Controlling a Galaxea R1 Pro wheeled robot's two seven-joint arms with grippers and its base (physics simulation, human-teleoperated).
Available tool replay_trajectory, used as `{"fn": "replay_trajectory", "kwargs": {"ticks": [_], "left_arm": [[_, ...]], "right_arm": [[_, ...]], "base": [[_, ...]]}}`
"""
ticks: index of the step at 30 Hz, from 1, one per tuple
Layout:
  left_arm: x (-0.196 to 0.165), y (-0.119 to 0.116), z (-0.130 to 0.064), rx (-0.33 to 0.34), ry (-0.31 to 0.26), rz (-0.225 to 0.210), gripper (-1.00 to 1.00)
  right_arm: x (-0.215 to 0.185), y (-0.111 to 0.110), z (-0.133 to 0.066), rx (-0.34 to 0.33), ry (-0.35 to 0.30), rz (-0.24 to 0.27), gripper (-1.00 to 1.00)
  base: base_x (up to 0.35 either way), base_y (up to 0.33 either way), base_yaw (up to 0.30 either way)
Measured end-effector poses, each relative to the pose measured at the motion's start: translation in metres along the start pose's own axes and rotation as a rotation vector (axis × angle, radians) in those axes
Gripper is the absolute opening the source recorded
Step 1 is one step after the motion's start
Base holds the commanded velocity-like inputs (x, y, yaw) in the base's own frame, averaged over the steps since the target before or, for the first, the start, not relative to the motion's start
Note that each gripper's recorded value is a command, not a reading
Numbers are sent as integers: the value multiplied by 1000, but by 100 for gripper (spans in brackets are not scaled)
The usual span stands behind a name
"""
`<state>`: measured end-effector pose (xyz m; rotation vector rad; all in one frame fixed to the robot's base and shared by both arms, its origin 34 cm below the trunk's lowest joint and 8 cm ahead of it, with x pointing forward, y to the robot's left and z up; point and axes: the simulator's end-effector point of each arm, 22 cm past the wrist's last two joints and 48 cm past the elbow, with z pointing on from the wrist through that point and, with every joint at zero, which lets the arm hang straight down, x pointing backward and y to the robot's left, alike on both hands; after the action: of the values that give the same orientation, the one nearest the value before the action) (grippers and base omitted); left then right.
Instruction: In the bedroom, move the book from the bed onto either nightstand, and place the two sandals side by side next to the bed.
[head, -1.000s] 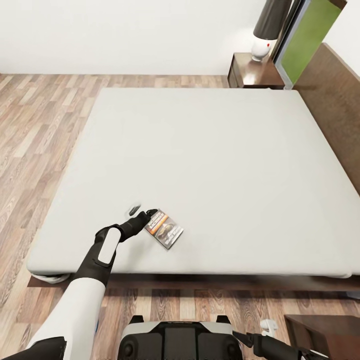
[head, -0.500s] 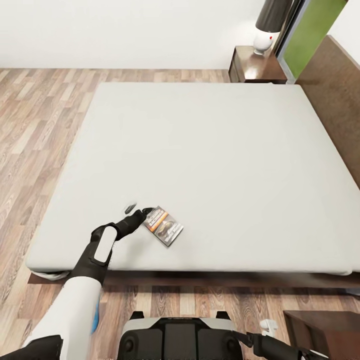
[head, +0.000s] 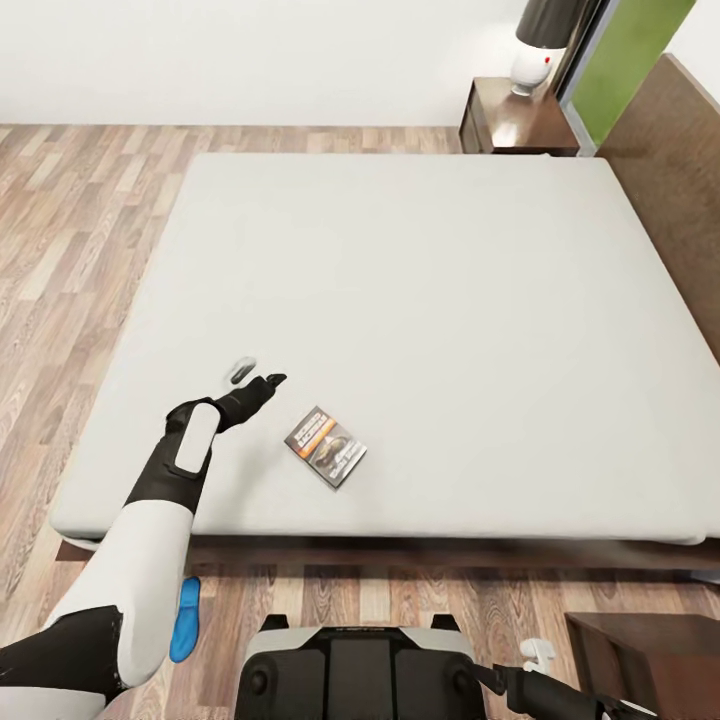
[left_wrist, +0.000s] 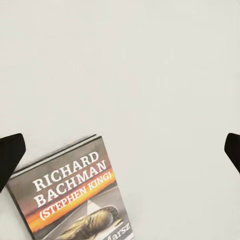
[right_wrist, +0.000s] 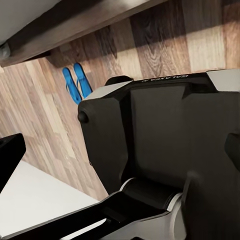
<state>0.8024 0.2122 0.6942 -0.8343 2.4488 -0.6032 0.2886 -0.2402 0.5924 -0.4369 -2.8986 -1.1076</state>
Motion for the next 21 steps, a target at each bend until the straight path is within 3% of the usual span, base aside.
{"fn": "replay_trajectory", "kwargs": {"ticks": [4,8,12,15,21], "left_arm": [[3,1,3,-5,4,-3,100],[24,-3,11,11,42,-19,100],[36,-22,15,99,65,-35,100],[45,-44,15,189,84,-15,100],[55,-52,18,222,104,22,100]], "right_arm": [[2,-2,1,2,5,4,100],[5,-3,1,3,9,8,100],[7,-4,2,5,13,12,100],[9,-5,2,6,17,16,100],[13,-7,3,8,24,22,100]], "base": [[0,0,0],[0,0,0],[0,0,0],[0,0,0],[0,0,0]]}}
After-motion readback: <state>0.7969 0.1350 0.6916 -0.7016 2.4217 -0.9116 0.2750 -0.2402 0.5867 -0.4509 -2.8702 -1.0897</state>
